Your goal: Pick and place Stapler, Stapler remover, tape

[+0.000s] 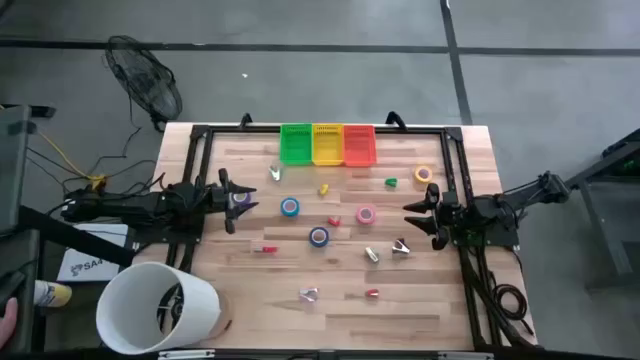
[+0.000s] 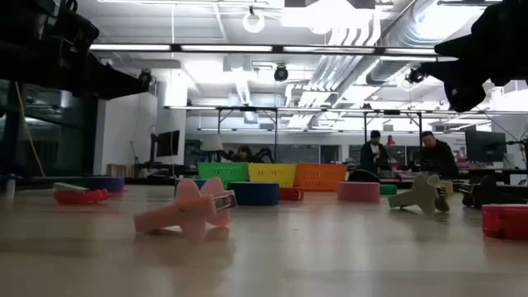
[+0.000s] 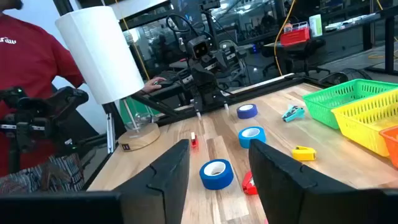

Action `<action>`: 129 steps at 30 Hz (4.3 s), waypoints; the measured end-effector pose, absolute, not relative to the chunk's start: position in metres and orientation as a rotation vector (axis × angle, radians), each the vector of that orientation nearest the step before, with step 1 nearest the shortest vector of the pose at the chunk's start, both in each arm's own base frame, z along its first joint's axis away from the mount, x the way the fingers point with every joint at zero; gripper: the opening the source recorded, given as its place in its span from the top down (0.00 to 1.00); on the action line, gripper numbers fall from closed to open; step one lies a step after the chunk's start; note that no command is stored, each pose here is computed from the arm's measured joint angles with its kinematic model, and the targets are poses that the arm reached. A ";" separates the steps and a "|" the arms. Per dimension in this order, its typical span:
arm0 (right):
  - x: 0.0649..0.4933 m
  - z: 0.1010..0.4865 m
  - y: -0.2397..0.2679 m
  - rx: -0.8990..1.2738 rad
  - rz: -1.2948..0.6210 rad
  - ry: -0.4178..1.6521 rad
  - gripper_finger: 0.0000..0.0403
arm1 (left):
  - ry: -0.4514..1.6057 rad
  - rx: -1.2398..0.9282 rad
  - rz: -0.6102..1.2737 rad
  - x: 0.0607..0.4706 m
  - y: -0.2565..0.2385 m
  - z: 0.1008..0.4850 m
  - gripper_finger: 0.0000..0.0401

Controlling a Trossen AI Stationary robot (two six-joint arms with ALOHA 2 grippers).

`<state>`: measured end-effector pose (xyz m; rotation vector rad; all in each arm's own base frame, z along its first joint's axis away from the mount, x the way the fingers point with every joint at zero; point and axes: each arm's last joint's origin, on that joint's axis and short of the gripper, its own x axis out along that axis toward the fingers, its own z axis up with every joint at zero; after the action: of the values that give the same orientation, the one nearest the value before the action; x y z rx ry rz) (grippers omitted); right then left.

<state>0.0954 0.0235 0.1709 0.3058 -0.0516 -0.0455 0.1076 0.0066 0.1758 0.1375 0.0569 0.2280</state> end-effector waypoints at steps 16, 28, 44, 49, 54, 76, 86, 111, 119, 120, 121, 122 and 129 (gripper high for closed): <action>0.095 0.171 0.024 0.306 -0.045 -0.052 0.61 | 0.057 0.137 0.227 0.108 0.007 0.176 0.55; 0.095 0.171 0.024 0.306 -0.045 -0.052 0.61 | 0.057 0.138 0.223 0.108 0.006 0.176 0.55; 0.095 0.171 0.023 0.281 -0.054 -0.052 0.61 | 0.057 0.138 0.224 0.108 0.007 0.176 0.55; 0.095 0.171 0.023 0.239 -0.072 -0.054 0.61 | 0.057 0.138 0.224 0.108 0.007 0.176 0.55; 0.095 0.171 0.023 0.310 -0.069 -0.058 0.61 | 0.057 0.138 0.225 0.108 0.007 0.176 0.55; 0.092 0.187 0.013 0.550 -0.333 -0.183 0.61 | 0.057 0.138 0.228 0.108 0.007 0.176 0.55; 0.094 0.228 -0.009 0.762 -0.756 -0.242 0.61 | 0.057 0.138 0.227 0.108 0.007 0.176 0.55; 0.120 0.309 -0.071 0.609 -0.914 0.600 0.61 | 0.057 0.138 0.224 0.108 0.007 0.176 0.55; 0.136 0.298 -0.101 0.722 -1.002 0.871 0.61 | 0.057 0.137 0.225 0.108 0.007 0.176 0.55; 0.137 0.295 -0.104 0.731 -1.018 0.911 0.61 | 0.057 0.138 0.225 0.108 0.007 0.176 0.55; 0.138 0.291 -0.107 0.740 -1.039 0.942 0.61 | 0.057 0.138 0.224 0.108 0.006 0.176 0.55; 0.139 0.288 -0.110 0.750 -1.059 0.965 0.61 | 0.057 0.137 0.225 0.108 0.007 0.176 0.55; 0.150 0.266 -0.128 0.793 -1.130 1.112 0.60 | 0.057 0.138 0.225 0.108 0.007 0.176 0.55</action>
<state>0.1498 -0.1279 0.2661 0.7925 1.1120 -1.1304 0.1076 0.0065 0.1758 0.1376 0.0574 0.2249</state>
